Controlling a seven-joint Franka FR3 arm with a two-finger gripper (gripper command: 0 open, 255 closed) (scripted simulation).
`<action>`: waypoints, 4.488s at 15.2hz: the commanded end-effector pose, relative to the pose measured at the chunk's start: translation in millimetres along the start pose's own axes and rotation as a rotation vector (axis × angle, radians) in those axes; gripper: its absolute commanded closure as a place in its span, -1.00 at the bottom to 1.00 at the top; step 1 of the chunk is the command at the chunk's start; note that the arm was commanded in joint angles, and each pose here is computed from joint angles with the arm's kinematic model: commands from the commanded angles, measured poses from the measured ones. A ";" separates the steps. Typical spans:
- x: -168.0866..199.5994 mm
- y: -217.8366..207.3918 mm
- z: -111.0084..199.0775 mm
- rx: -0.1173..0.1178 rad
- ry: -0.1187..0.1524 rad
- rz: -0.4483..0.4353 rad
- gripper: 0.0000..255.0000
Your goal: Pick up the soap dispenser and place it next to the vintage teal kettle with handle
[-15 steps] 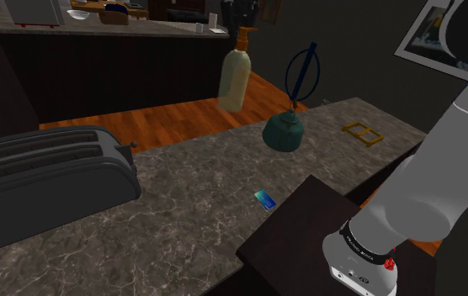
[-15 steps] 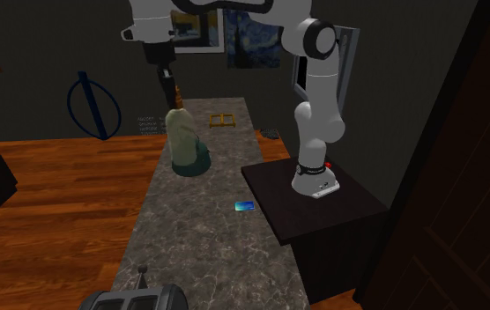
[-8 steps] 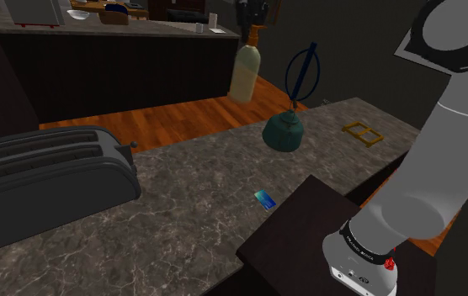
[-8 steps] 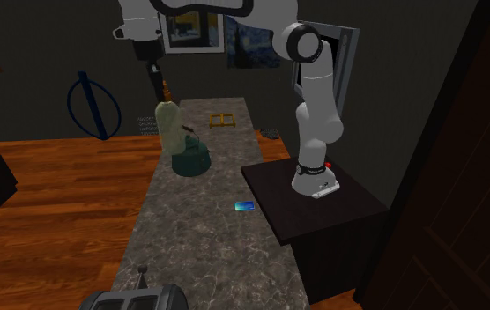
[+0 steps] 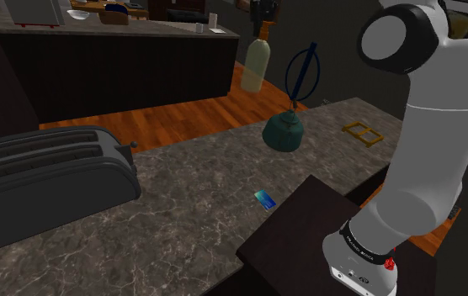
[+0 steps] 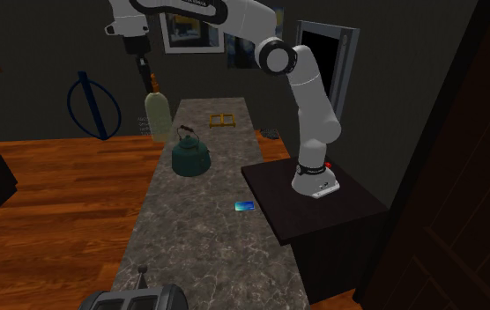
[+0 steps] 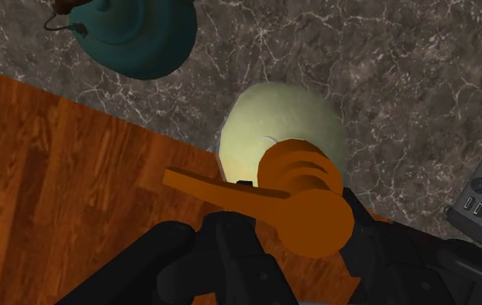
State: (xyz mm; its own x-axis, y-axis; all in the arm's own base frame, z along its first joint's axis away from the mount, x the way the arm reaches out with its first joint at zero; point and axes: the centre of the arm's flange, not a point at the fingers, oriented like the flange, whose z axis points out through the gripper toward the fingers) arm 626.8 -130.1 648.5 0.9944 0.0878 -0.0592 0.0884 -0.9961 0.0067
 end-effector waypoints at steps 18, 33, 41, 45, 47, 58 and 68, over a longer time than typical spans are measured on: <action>14.4 32.1 89.5 0.000 0.001 -0.002 1.00; 19.1 31.5 168.5 0.000 0.001 -0.002 1.00; 21.6 31.3 210.7 0.000 0.001 -0.002 1.00; 22.9 31.1 231.8 0.000 0.001 -0.002 1.00; 23.5 31.0 242.3 0.000 0.001 -0.002 1.00; 26.9 30.7 300.3 0.000 0.001 -0.002 1.00; 27.3 30.6 305.7 0.000 0.001 -0.002 -1.00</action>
State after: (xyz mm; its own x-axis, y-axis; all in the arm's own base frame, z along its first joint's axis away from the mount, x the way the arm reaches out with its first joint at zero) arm 638.7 -161.9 341.7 0.9942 0.0895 -0.0590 0.0900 -0.9959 0.0066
